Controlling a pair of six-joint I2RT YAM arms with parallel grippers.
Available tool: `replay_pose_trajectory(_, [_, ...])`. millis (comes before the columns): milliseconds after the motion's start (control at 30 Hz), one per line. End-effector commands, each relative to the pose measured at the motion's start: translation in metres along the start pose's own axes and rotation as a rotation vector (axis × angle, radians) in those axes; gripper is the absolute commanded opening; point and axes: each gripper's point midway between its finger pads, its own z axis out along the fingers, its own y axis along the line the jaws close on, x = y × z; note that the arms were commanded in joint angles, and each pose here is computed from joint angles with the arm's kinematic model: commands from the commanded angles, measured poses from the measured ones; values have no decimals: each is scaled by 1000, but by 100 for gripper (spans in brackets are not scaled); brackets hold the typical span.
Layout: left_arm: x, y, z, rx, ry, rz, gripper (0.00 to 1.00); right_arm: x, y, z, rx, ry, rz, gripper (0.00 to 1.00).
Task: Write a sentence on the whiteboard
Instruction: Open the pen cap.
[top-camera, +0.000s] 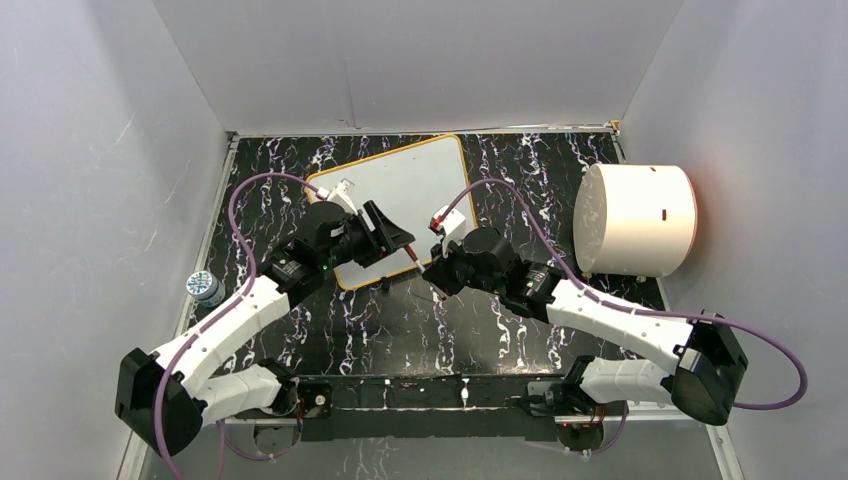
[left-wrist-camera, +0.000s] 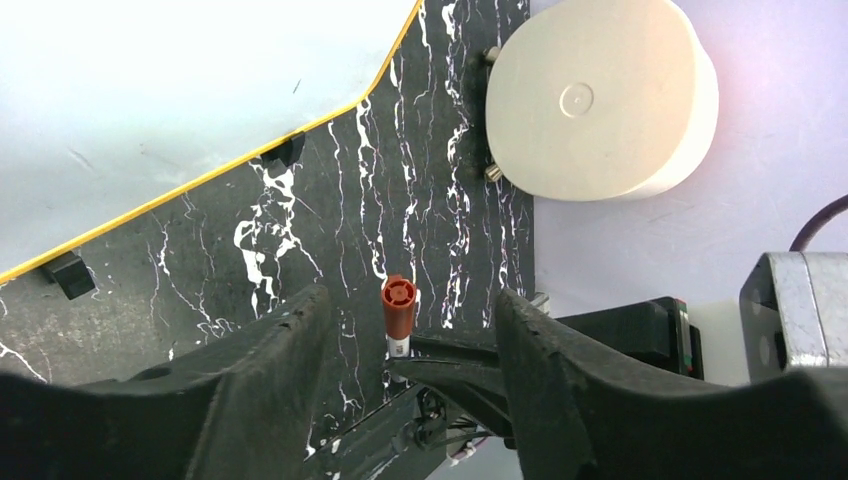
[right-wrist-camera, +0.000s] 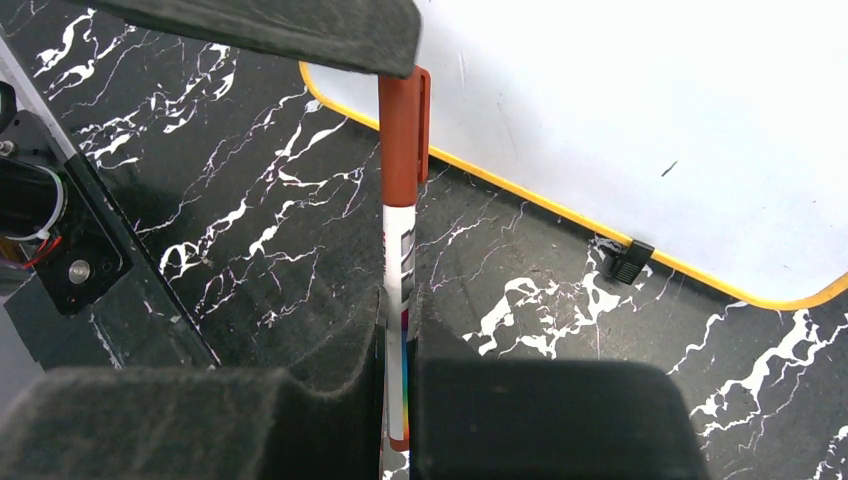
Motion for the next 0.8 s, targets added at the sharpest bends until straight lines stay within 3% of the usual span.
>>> replay_pose_trajectory(0, [2, 1, 9, 7, 0, -10, 55, -28, 10, -3, -42, -128, -6, 0])
replay_pose_trajectory(600, [17, 3, 16, 41, 49, -39, 19, -35, 12, 3, -42, -181, 35, 0])
replay_pose_trajectory(767, [22, 3, 16, 57, 58, -66, 1, -40, 11, 3, -39, -218, 57, 0])
